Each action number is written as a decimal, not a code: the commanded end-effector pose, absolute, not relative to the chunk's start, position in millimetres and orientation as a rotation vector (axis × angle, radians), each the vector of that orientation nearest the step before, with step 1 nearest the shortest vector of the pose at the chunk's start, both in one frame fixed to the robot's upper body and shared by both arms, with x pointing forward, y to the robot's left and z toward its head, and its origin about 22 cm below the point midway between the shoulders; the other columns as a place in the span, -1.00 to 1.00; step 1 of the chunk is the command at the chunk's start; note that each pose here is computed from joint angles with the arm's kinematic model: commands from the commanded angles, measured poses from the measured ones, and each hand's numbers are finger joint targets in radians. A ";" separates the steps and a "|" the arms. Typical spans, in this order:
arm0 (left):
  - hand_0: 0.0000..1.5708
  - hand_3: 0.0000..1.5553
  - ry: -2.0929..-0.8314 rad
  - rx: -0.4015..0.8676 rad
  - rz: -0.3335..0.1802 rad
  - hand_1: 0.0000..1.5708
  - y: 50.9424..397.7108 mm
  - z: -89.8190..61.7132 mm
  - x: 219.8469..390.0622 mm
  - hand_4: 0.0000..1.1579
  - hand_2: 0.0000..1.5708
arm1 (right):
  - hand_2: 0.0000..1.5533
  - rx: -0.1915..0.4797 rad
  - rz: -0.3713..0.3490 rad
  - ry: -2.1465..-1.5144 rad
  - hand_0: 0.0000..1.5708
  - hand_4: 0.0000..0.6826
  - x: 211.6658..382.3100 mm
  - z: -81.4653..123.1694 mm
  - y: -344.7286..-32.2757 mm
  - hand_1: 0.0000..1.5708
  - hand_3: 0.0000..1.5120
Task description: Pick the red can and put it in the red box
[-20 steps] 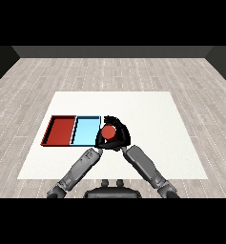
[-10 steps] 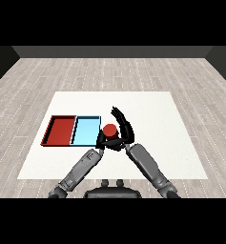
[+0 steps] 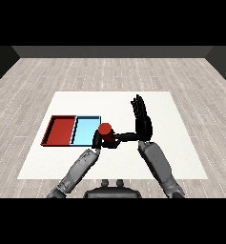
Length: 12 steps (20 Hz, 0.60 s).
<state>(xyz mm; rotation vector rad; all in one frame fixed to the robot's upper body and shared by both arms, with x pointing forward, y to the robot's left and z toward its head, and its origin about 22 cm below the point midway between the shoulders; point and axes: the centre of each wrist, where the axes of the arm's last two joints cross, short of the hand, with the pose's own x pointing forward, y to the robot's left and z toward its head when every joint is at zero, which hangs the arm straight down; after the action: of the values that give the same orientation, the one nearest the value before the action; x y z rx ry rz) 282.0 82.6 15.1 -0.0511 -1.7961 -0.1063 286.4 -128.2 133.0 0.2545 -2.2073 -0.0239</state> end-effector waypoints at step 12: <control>1.00 0.88 -1.856 0.193 -0.115 1.00 177.8 58.1 281.8 0.92 0.98 | -1.00 0.027 -0.140 -2.127 -1.00 -1.00 276.7 75.0 -240.6 -1.00 -1.00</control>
<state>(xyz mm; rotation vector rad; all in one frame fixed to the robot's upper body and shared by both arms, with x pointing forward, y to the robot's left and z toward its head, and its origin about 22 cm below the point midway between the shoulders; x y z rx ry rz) 290.6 154.9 42.7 0.1242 -1.8524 -0.1076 275.6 -222.0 96.6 0.0992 -2.1671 -0.1503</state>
